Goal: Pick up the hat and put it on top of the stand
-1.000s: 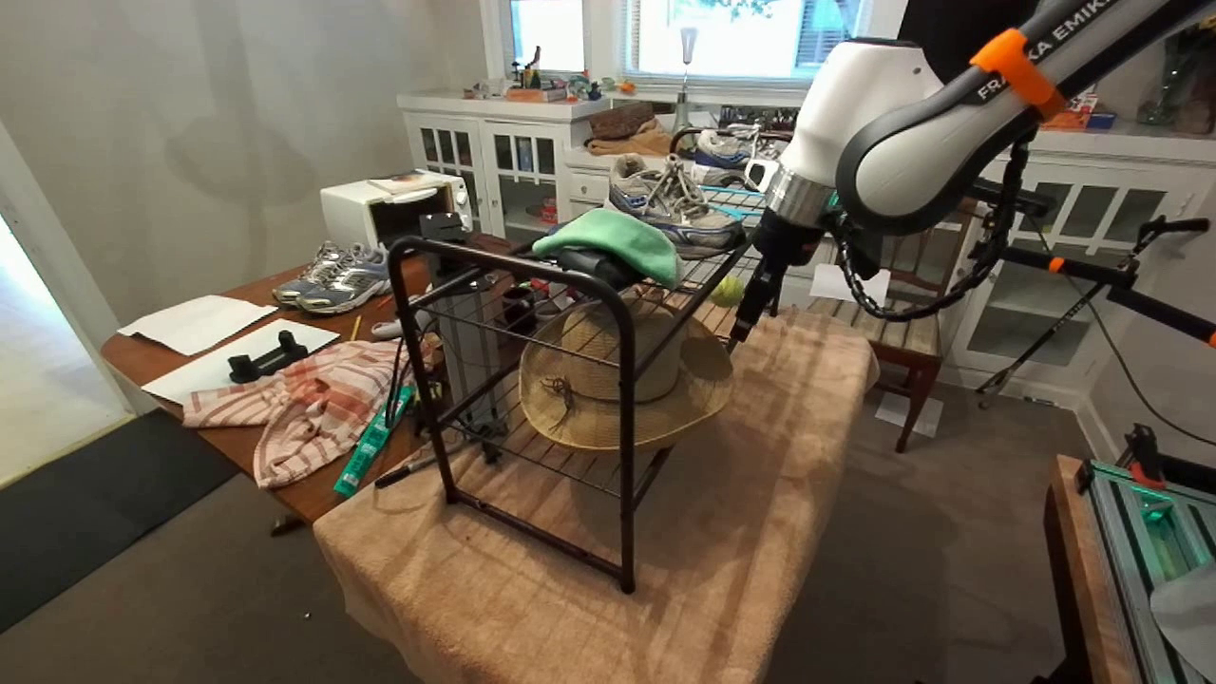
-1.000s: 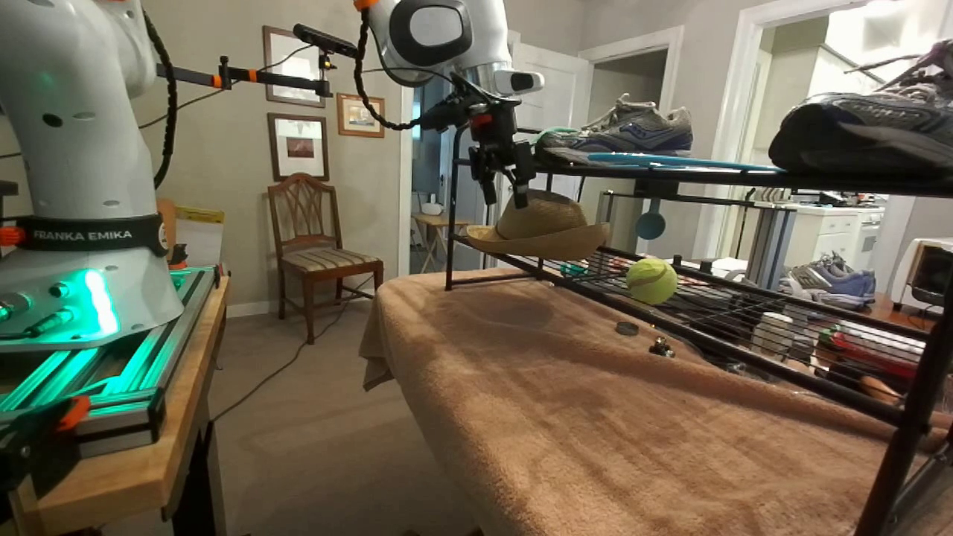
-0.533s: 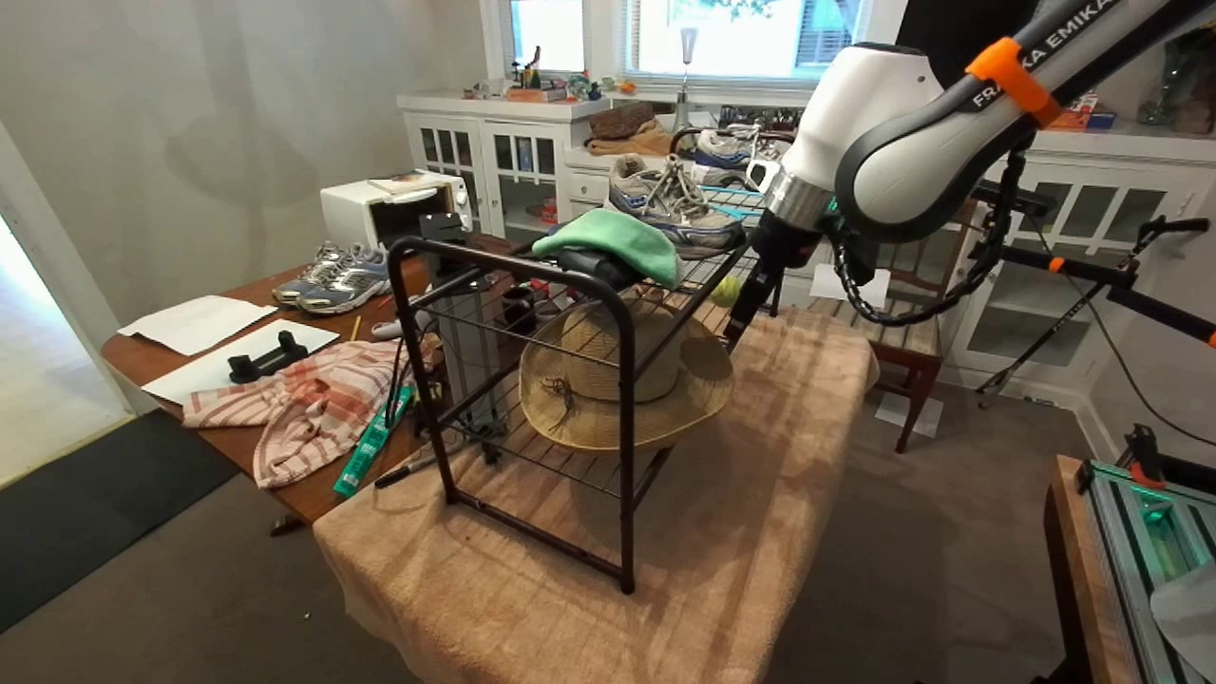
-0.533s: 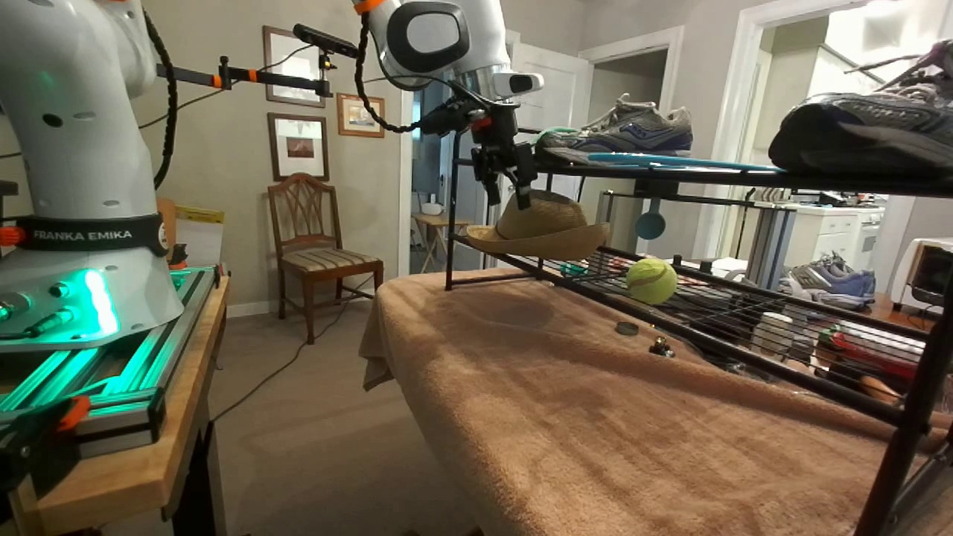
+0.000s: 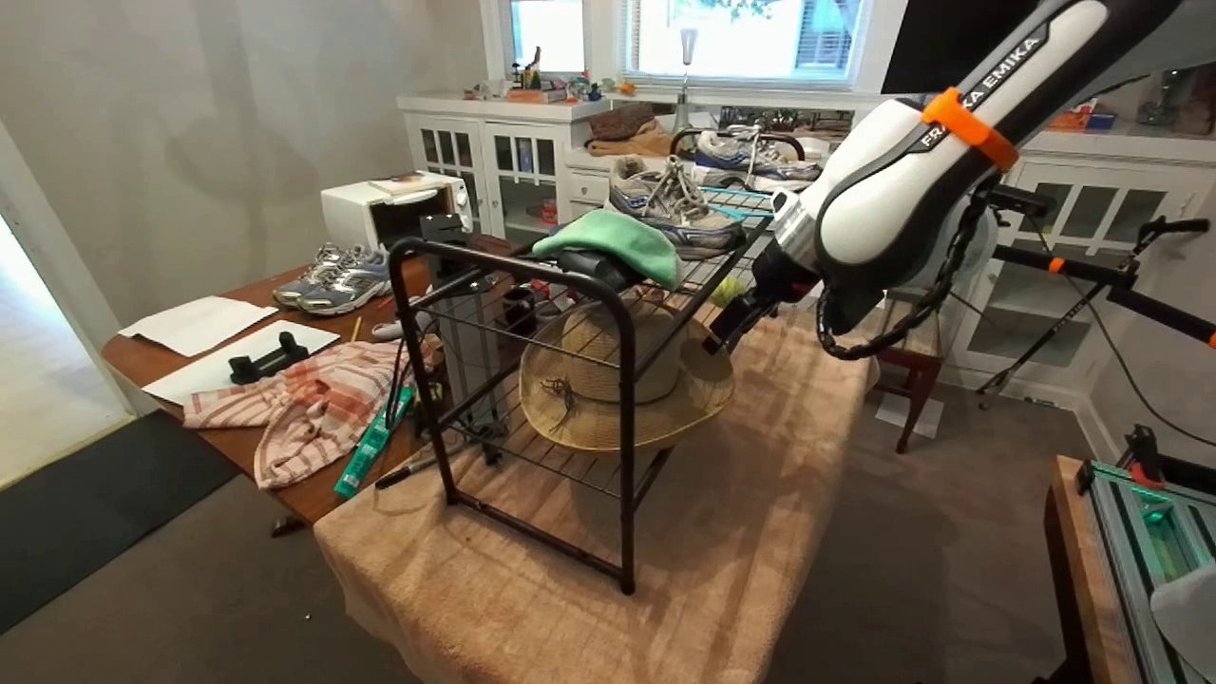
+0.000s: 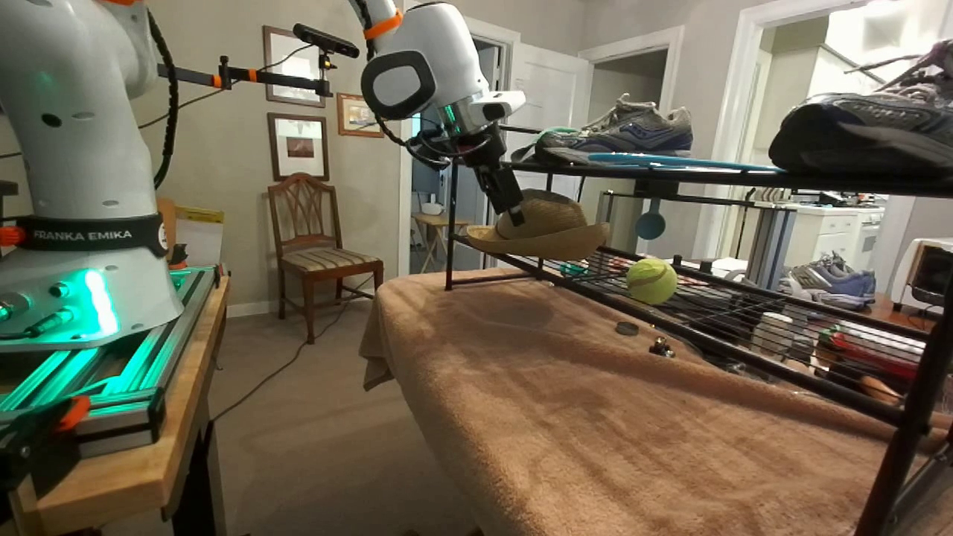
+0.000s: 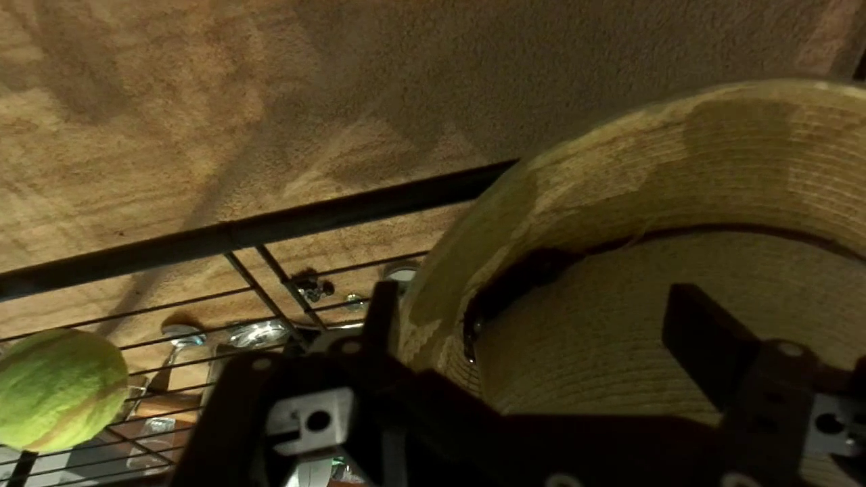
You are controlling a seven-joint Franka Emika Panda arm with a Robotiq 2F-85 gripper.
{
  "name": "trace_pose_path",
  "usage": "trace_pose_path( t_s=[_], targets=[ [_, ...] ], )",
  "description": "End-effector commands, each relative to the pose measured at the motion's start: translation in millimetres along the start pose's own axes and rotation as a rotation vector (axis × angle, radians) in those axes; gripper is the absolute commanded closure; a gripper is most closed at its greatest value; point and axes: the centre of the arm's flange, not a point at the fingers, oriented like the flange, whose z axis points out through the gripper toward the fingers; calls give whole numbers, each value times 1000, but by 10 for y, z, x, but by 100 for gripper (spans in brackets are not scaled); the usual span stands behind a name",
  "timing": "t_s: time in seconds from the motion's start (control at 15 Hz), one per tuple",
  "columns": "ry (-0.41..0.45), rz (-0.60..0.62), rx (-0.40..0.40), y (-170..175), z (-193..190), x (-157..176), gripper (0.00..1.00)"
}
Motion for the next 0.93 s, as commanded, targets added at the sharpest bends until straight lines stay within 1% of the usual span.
trace_pose_path(
  t_s=[0.0, 0.13, 0.27, 0.4, 0.53, 0.67, 0.87],
  targets=[
    [59, 54, 36, 154, 173, -132, 0],
    [59, 75, 39, 160, 156, -95, 0],
    [52, 113, 25, 233, 131, -76, 0],
    [33, 145, 4, 372, 142, -112, 0],
    [35, 161, -3, 504, 192, -145, 0],
    [32, 154, -6, 575, 248, -152, 0],
    [27, 129, 3, 578, 322, -108, 0]
  ],
)
